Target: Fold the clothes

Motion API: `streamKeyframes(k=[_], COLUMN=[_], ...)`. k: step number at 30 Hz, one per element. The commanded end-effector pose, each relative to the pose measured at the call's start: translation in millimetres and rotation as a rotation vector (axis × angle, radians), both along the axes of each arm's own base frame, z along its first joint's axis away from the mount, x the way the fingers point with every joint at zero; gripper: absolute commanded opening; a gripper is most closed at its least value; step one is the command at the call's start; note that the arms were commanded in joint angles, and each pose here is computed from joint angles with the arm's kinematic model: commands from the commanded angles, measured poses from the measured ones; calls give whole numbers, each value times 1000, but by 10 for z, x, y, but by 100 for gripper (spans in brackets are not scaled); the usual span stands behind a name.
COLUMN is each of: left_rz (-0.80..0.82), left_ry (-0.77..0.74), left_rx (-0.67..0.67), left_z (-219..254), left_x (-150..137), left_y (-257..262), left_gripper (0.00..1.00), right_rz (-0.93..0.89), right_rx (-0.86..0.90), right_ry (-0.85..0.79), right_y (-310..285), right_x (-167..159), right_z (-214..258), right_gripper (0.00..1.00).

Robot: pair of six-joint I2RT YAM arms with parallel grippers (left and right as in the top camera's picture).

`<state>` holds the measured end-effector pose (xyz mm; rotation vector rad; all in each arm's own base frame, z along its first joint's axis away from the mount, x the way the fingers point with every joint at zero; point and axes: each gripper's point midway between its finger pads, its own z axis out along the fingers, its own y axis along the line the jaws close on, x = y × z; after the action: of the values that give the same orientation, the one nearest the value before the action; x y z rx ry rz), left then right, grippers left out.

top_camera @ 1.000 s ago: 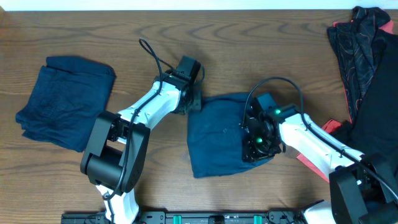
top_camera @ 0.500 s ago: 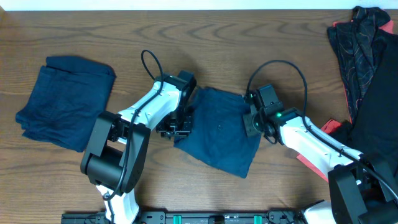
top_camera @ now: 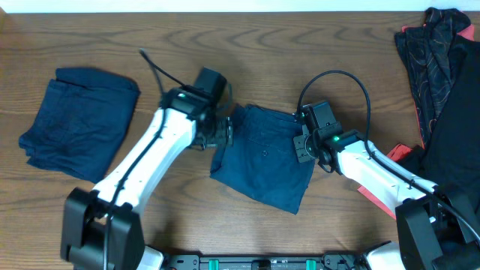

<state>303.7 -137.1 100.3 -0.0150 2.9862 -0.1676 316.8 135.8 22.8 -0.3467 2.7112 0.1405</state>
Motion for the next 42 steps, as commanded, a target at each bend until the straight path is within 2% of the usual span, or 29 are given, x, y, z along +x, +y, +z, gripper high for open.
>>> streamKeyframes(k=[1,4,9,16,22,30,32,35,38,40,41,42], left_rz=[-74,-150,-184,-227,-222,-238,-243,-255,-267,-265,-264,-262], left_ry=[-57,-71,-67,-7,86,253,284,295,285,283,283,281], left_rx=[-77,-176,-272,-522,-565,-629,-661,-664,-666,-666,-666,-665], left_z=[89,59,-164,-432,-734,-1200,-1241,-1262,-1257,-1258,-1256,-1250], left_x=[147,248,459,573,489,212,148,107,118,123,127,135], left_y=[-66,-217,-315,-608,-692,-861,-927,-976,-989,-984,-979,-970], left_gripper=[87,88,89,89,90,88,82,65,38,14,6,6], right_rz=[-2,-2,-2,-2,-2,-2,-2,-2,-2,-2,-2,-2], right_rx=[-26,-27,-29,-30,-30,-31,-32,-32,-32,-32,-32,-32], right_ry=[-2,0,5,5,6,10,11,12,11,12,12,12], right_y=[-60,-62,-67,-68,-68,-72,-74,-74,-74,-74,-74,-74], right_x=[14,9,-2,-4,-5,-13,-17,-18,-17,-18,-18,-18], right_z=[-22,-24,-30,-31,-31,-35,-37,-37,-37,-37,-37,-37], right_gripper=[40,40,40,40,40,40,40,40,41,40,40,40])
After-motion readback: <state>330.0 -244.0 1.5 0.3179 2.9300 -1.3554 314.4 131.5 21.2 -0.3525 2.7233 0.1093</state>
